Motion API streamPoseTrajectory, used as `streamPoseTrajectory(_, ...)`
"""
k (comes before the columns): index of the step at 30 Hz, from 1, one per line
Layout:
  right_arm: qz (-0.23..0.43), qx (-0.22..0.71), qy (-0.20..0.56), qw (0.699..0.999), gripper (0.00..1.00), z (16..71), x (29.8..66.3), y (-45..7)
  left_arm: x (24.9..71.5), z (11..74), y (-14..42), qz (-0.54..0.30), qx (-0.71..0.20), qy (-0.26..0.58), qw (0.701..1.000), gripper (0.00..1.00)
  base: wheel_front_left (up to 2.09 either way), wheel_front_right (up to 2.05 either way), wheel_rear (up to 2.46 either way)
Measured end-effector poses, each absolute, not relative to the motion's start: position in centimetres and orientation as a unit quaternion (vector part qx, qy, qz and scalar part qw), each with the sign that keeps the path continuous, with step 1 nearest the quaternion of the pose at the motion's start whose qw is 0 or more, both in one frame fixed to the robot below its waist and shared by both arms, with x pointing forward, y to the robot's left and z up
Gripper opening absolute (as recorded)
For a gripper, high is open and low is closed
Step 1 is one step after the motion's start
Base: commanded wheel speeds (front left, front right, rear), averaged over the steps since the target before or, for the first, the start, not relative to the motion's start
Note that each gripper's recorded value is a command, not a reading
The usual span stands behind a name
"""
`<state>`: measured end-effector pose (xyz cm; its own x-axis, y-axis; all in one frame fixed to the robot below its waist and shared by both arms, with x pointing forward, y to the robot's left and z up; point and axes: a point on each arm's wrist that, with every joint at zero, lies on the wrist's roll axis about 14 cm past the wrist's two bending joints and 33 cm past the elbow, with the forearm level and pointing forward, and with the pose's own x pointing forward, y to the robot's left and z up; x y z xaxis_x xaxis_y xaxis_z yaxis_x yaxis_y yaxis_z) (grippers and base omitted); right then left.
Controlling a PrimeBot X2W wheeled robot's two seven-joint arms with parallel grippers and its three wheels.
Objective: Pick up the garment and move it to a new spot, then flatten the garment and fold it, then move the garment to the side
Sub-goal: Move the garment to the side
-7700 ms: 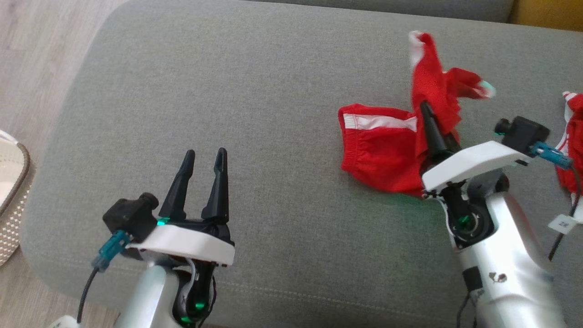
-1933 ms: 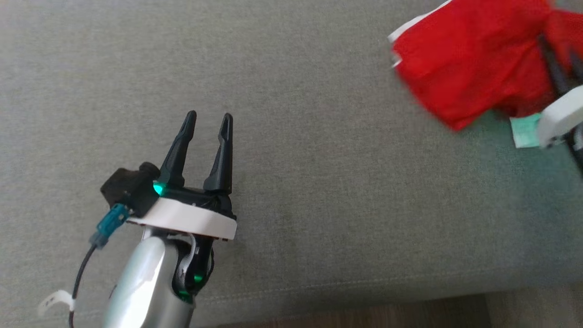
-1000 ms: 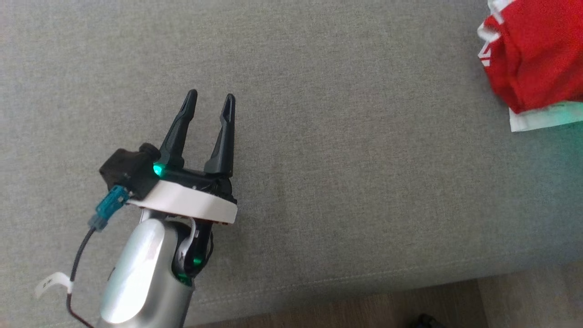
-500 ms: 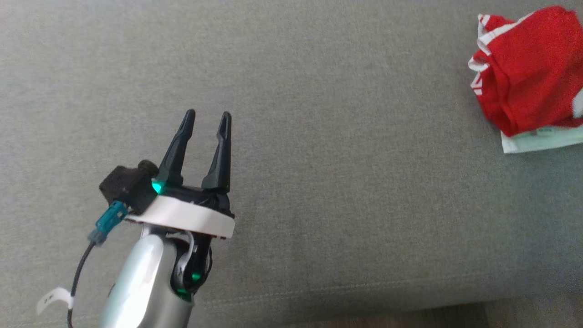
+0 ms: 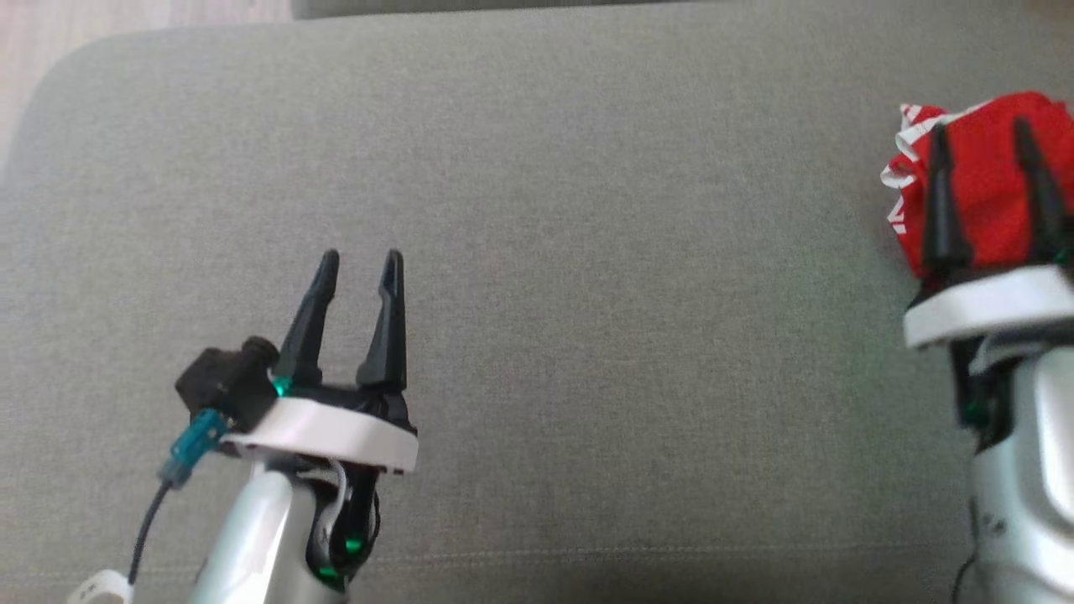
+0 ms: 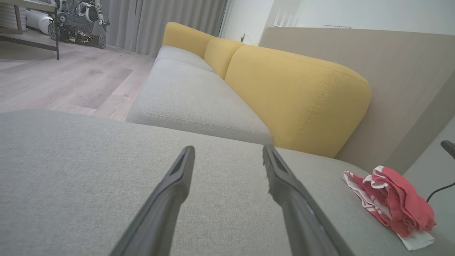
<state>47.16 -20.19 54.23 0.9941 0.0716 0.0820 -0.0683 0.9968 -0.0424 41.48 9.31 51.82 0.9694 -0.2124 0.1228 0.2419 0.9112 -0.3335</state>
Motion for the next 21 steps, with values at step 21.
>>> streamPoseTrajectory(21, 0.04, 0.035, -0.056, 0.997, 1.0, 51.9, 41.6, -17.3, 39.1, 51.6, 10.0, -0.1, -0.16, -0.039, 0.981, 1.0, 0.0, 0.0, 0.0)
